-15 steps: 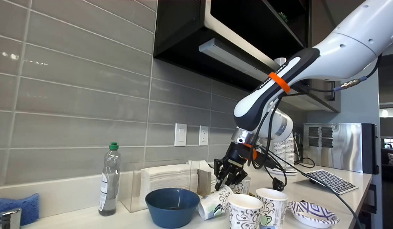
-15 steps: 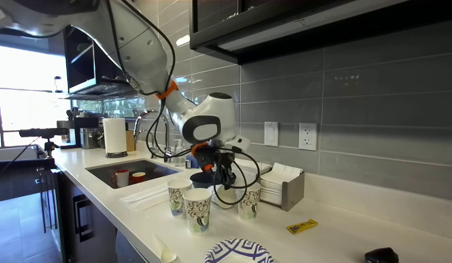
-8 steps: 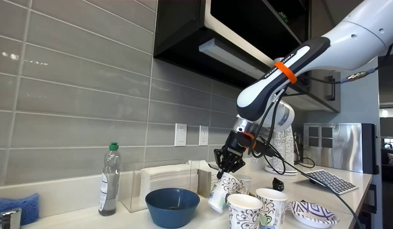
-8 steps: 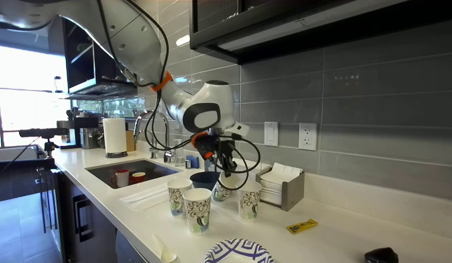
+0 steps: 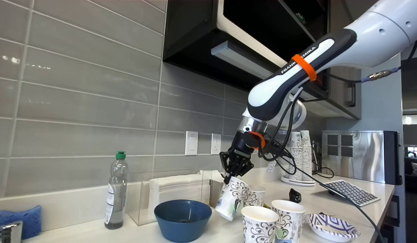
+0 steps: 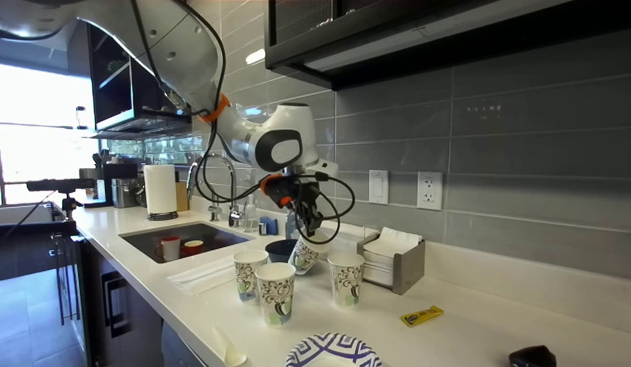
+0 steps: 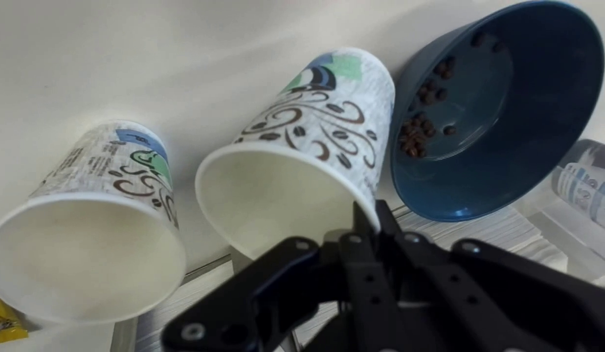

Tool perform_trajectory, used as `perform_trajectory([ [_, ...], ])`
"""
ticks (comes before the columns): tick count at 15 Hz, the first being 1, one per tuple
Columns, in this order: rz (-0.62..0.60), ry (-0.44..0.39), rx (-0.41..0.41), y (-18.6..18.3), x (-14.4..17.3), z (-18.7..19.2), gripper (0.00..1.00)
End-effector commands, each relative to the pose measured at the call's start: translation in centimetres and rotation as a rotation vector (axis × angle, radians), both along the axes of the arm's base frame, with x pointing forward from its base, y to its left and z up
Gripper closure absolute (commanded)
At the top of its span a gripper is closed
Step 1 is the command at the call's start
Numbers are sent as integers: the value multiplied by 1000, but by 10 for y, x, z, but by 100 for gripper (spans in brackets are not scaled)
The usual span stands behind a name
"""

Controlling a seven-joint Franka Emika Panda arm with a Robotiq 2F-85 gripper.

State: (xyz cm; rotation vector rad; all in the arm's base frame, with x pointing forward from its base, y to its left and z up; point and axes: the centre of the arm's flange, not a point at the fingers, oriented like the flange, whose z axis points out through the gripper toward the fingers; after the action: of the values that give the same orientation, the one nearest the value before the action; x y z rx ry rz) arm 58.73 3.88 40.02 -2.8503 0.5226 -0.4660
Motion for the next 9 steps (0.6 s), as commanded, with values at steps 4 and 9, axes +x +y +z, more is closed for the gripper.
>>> perform_trajectory([
  [4, -35, 12, -182, 32, 10, 7, 99],
  [9, 9, -2, -279, 49, 16, 4, 99],
])
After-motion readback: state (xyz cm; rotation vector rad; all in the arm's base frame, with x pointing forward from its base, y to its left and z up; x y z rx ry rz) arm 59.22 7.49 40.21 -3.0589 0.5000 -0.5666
